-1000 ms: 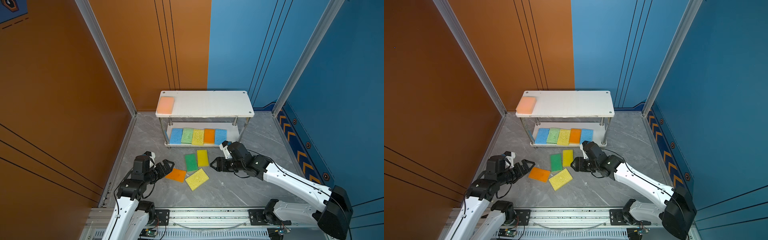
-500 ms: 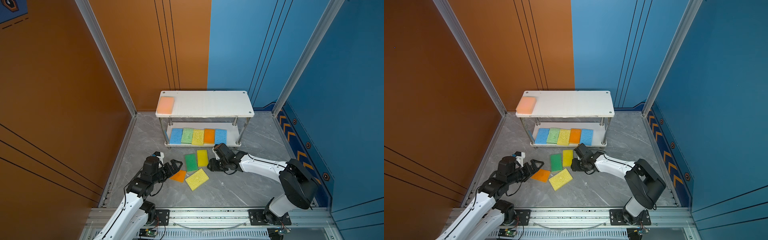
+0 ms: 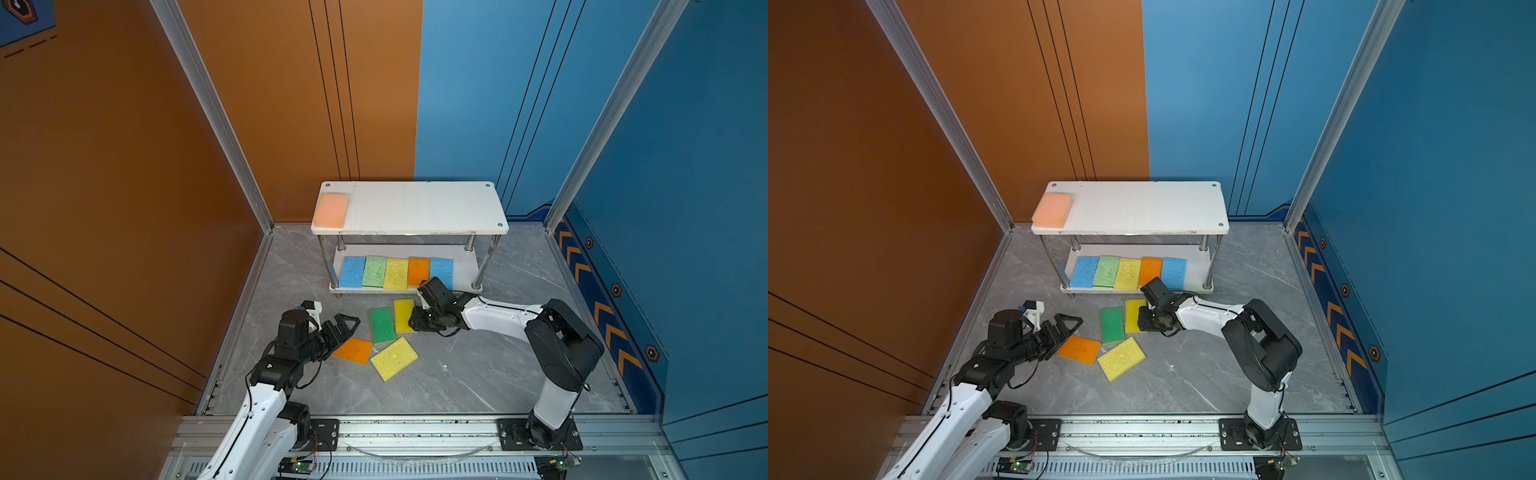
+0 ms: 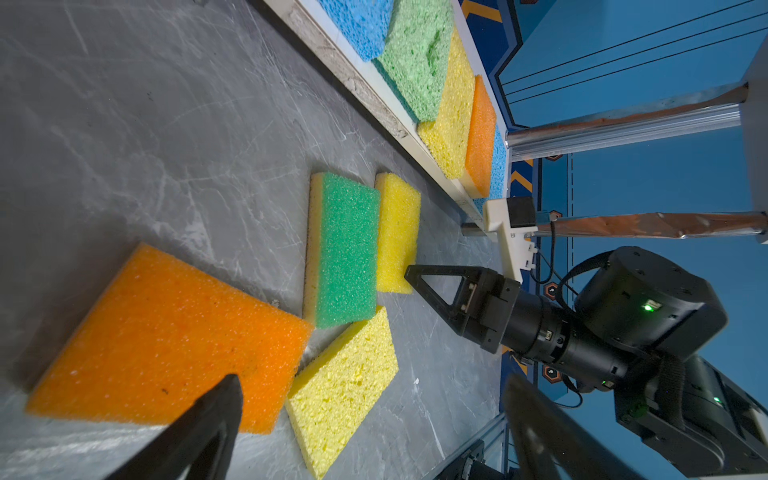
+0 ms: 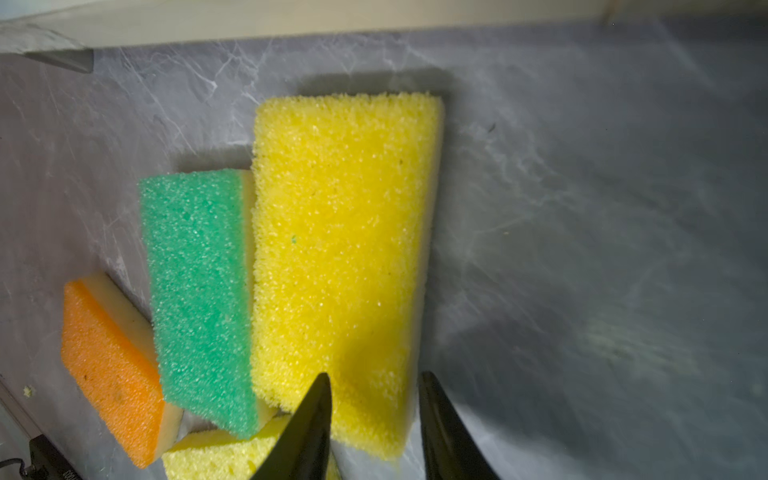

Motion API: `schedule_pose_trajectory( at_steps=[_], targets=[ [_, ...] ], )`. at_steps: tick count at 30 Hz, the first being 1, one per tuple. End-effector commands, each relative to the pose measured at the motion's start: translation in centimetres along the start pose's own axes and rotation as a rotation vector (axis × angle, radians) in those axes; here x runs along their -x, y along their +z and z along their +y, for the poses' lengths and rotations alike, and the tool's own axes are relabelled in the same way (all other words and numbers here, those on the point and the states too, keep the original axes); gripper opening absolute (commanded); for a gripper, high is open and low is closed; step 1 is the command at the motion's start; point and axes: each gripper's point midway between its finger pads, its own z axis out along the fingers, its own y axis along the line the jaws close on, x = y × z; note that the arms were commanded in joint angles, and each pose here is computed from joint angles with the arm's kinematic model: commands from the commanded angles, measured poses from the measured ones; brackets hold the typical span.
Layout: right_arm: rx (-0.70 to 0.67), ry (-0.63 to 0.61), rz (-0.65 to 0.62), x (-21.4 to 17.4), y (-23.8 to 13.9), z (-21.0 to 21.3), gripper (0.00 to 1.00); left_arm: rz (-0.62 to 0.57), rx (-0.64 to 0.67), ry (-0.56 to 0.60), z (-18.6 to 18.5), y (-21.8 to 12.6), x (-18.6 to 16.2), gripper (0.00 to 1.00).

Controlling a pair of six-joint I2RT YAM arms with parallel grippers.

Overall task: Place and organize the cleaning sponges onto the shelf
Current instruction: 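Grasp the thick yellow sponge with the right gripper and lift it upright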

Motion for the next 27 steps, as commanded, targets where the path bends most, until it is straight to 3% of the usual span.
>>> schedule_pose_trajectory(
  at_steps=[1,10,20,27],
  targets=[
    [-0.020,-0.006,-0.013,0.6,0.4,-0.2,0.29,0.028,-0.029,0.012,-0.2,-0.1,-0.5,0.98],
    [-0.021,0.005,-0.014,-0.5,-1.2,-0.7,0.02,0.028,-0.040,0.004,-0.4,-0.2,-0.4,0.98],
    [0.010,-0.003,0.007,-3.3,-6.8,-1.3,0.00,0.064,-0.133,0.074,-3.1,0.1,-0.9,0.98],
    [0.203,-0.038,-0.052,-3.0,-12.6,3.2,0.00,0.096,-0.317,0.148,-8.1,1.1,-2.2,0.98]
  ],
)
